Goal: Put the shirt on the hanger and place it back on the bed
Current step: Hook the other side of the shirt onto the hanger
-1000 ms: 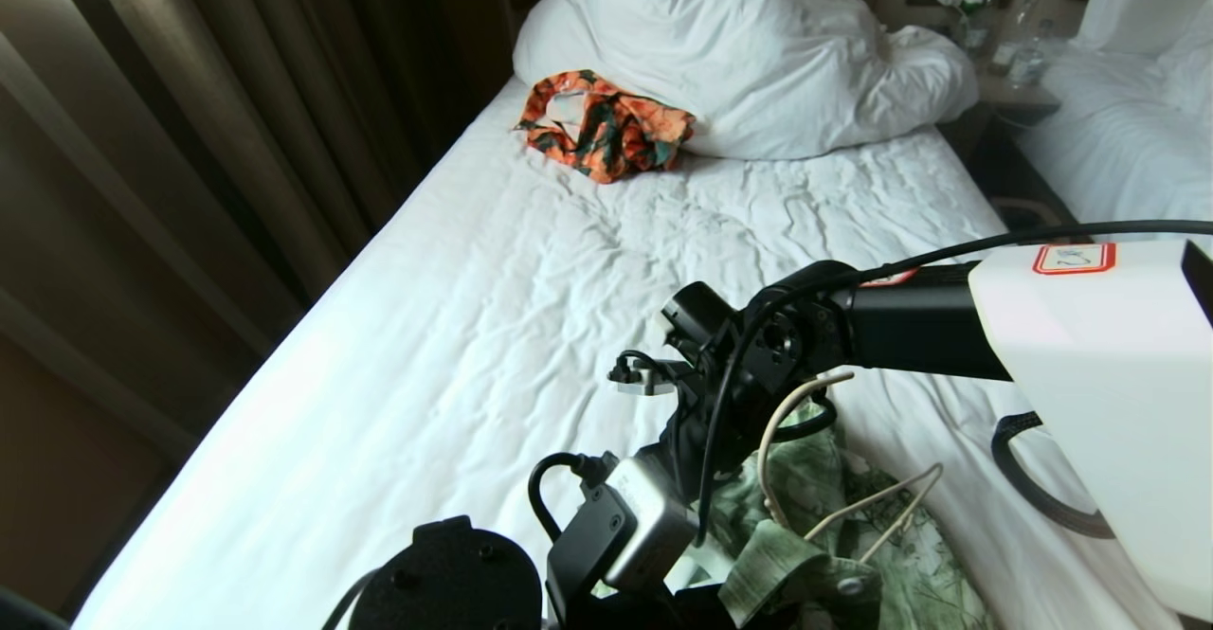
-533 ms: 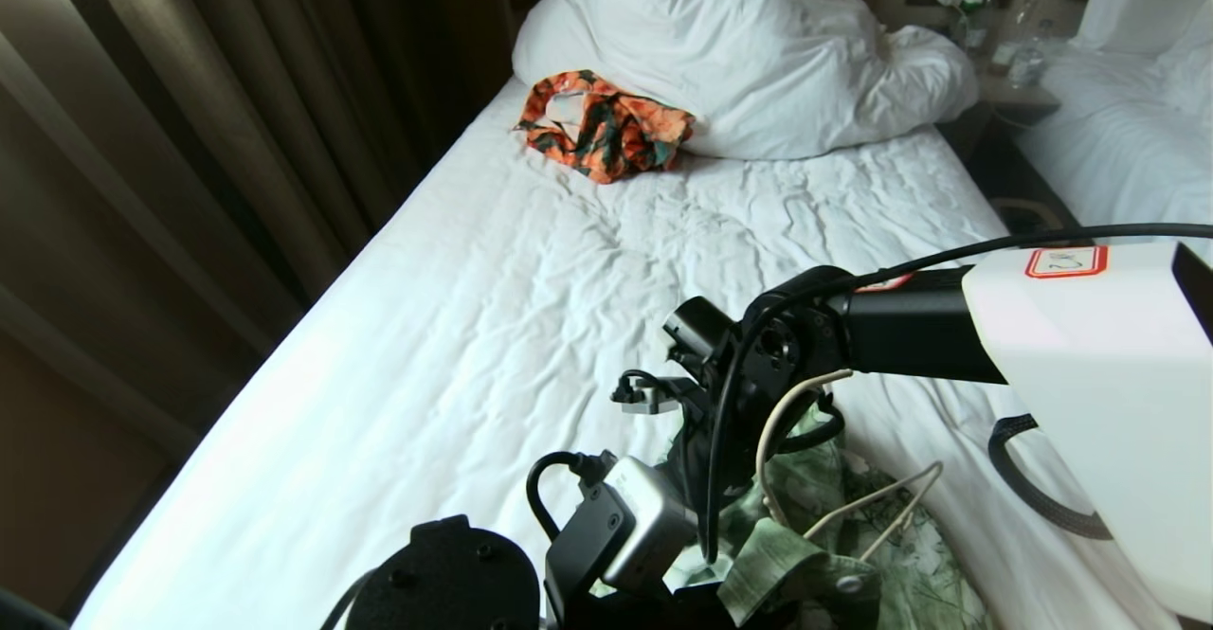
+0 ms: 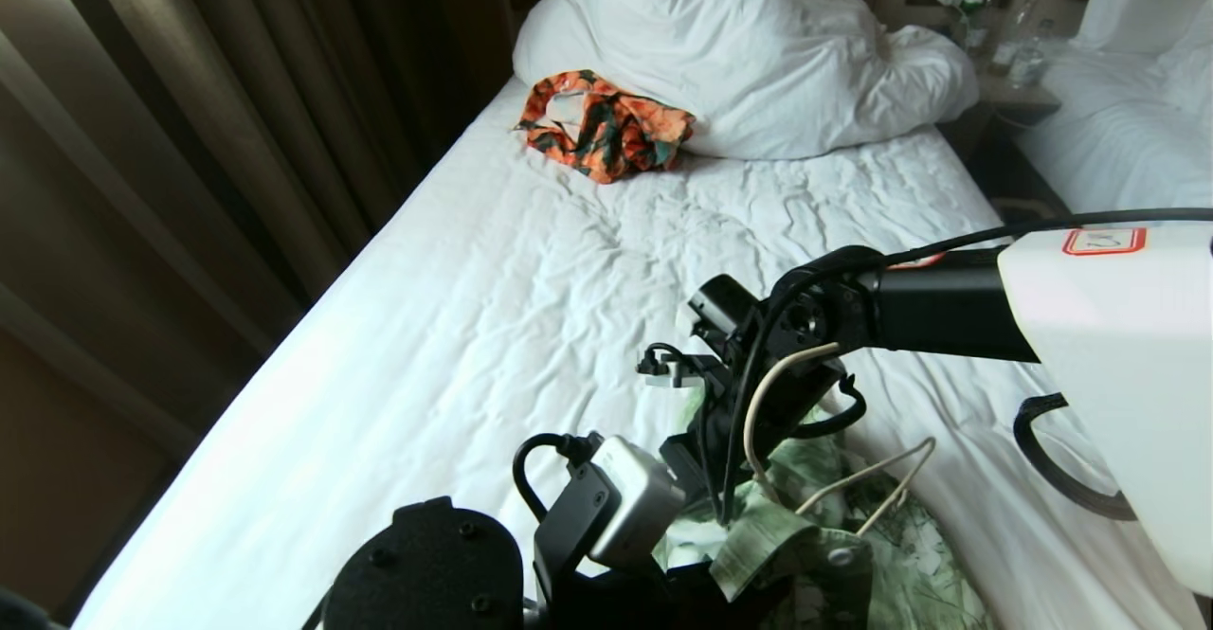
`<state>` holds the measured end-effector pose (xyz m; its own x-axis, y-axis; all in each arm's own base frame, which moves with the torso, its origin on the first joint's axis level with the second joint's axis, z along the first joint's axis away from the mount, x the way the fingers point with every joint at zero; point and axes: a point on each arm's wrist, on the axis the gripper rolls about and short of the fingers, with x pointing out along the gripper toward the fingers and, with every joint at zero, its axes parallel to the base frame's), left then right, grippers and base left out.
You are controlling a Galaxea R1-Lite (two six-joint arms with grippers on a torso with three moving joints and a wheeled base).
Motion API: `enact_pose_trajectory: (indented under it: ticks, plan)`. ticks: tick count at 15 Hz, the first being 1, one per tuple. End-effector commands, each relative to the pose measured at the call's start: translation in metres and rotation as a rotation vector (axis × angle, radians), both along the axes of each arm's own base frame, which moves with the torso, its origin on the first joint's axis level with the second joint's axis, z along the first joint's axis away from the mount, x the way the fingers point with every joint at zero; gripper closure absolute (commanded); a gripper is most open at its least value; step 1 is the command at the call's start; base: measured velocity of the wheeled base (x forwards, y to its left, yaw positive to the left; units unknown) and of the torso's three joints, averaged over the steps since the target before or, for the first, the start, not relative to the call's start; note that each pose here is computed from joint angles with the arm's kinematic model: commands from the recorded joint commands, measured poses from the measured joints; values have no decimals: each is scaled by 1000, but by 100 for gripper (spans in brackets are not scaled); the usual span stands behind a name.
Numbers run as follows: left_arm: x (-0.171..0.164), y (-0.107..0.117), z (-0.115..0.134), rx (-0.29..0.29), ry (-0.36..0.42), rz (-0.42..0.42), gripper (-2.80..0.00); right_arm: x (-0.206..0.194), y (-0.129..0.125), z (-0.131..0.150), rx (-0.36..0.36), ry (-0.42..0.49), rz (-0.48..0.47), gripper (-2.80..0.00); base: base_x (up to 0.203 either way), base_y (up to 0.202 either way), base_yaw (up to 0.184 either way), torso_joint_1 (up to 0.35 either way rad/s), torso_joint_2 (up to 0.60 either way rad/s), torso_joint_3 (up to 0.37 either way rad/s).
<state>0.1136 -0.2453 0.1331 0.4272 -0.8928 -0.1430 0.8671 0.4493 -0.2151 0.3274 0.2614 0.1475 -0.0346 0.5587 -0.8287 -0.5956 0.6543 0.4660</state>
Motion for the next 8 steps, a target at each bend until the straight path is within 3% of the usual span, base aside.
enact_pose_trajectory:
  ticks: [1, 8]
  plan:
    - [2, 2, 5, -21, -8, 11, 0, 4, -13, 12, 17, -5, -51, 0, 0, 0, 0, 0, 0, 0]
    - [1, 2, 1, -4, -1, 7, 0, 15, -25, 31, 90, -32, -191, 0, 0, 0, 0, 0, 0, 0]
